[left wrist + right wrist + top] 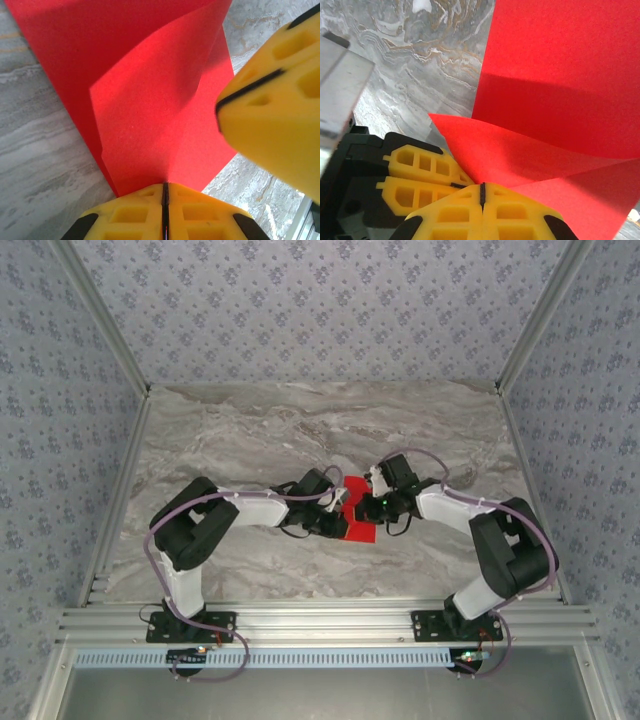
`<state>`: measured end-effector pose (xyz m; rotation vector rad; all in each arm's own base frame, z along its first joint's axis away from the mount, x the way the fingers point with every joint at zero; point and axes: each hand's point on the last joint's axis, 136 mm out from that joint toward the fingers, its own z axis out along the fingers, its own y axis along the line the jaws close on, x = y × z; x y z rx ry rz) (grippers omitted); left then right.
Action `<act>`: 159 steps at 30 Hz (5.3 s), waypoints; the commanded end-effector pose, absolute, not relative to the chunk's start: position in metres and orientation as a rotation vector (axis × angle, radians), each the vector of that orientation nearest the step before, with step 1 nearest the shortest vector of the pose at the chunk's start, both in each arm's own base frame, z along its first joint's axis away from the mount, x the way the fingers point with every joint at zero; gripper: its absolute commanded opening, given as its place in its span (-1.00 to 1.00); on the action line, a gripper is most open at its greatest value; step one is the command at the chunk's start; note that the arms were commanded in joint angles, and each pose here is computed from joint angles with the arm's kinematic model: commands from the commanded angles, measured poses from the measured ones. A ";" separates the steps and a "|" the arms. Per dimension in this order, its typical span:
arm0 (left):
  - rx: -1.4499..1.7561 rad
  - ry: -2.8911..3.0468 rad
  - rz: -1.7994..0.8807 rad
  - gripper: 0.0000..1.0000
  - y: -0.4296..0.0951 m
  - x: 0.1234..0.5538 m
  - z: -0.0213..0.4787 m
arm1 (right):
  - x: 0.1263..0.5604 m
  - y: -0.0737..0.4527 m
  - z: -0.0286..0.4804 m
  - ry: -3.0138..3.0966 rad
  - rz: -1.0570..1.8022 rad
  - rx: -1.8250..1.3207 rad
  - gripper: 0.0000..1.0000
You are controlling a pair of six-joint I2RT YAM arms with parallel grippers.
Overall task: Fold a paper plane with a square sheet of paper (fold left side to right side)
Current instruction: Fold the triangle a second time at the center of the table, then turn over the paper at the center of the table.
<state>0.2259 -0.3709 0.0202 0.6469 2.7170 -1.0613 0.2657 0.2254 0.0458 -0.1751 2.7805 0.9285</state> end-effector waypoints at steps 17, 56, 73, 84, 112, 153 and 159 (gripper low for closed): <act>0.666 2.824 -0.930 -0.84 -0.353 0.210 -0.012 | 0.263 0.234 0.015 2.884 0.845 -0.199 -1.00; 0.643 2.878 -0.911 -0.85 -0.345 0.204 -0.031 | 0.294 0.131 -0.005 3.000 0.638 0.009 -0.98; 0.730 2.692 -1.119 -0.78 -0.384 0.220 0.036 | 0.296 0.129 -0.011 3.031 0.715 0.065 -0.99; 0.871 2.649 -1.209 -0.80 -0.432 0.231 0.049 | 0.292 0.134 -0.010 3.034 0.744 0.048 -0.99; 0.621 2.815 -1.102 -0.81 -0.343 0.195 -0.003 | 0.297 0.149 0.007 2.968 0.841 -0.021 -0.97; 0.661 2.557 -1.217 -0.83 -0.384 0.276 0.058 | 0.263 0.163 0.086 2.557 1.309 0.002 0.19; 0.642 2.546 -1.212 -0.83 -0.377 0.274 0.062 | 0.273 0.178 0.083 2.568 1.325 -0.022 0.23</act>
